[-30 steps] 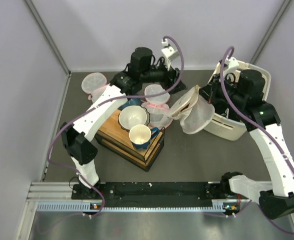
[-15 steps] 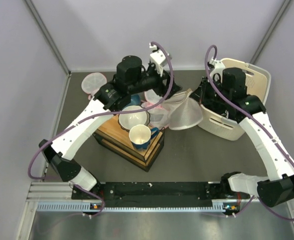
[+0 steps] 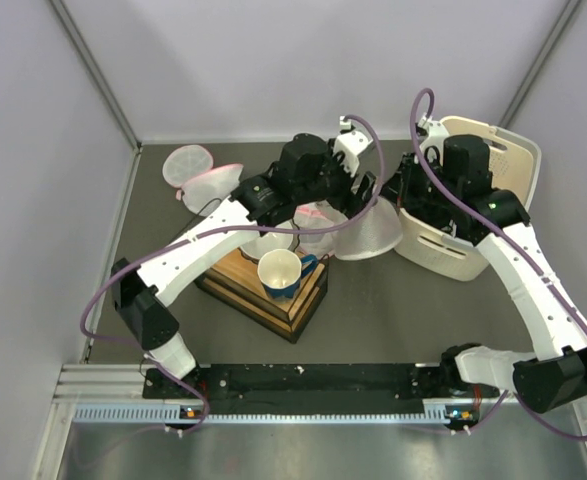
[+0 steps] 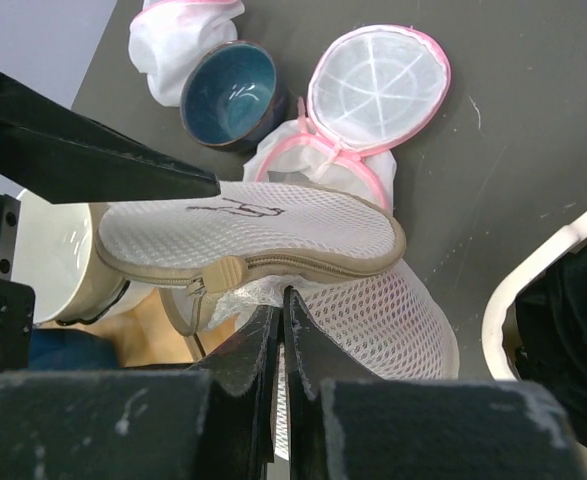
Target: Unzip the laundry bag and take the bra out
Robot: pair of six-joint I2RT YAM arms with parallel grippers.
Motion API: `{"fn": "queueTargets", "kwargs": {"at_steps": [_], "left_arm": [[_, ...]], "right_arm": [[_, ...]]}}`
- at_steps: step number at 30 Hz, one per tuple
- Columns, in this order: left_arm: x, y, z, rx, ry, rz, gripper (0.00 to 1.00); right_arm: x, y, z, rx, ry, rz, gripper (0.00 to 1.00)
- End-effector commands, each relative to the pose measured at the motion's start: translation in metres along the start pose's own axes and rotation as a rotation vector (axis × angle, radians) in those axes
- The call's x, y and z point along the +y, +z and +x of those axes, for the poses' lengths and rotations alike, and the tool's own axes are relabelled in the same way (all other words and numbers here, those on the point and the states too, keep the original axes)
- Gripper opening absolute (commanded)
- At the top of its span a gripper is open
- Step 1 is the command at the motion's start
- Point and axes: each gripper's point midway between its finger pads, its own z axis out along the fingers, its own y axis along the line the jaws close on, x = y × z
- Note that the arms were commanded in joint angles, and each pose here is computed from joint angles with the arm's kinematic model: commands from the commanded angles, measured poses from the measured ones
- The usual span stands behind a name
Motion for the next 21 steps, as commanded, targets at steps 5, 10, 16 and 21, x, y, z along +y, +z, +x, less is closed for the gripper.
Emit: {"fn": "queueTargets", "kwargs": {"at_steps": [5,10,16,21], "left_arm": [[0.008,0.005,-0.006,-0.027,0.054,-0.044,0.52],[0.010,0.000,-0.008,-0.033,0.085,-0.047,0.00],[0.005,-0.008,-0.024,-0.088,0.119,-0.005,0.00],[-0.004,-0.017,-0.025,-0.129,0.151,0.104,0.00]], "right_arm": [[0.026,-0.016,-0.035,-0.118,-0.030,-0.074,0.00],[0.028,-0.018,-0.031,-0.115,-0.037,-0.087,0.00],[0.038,-0.030,-0.028,-0.118,-0.109,-0.144,0.39],[0.031,-0.050,-0.035,-0.173,-0.161,-0.104,0.43]]}}
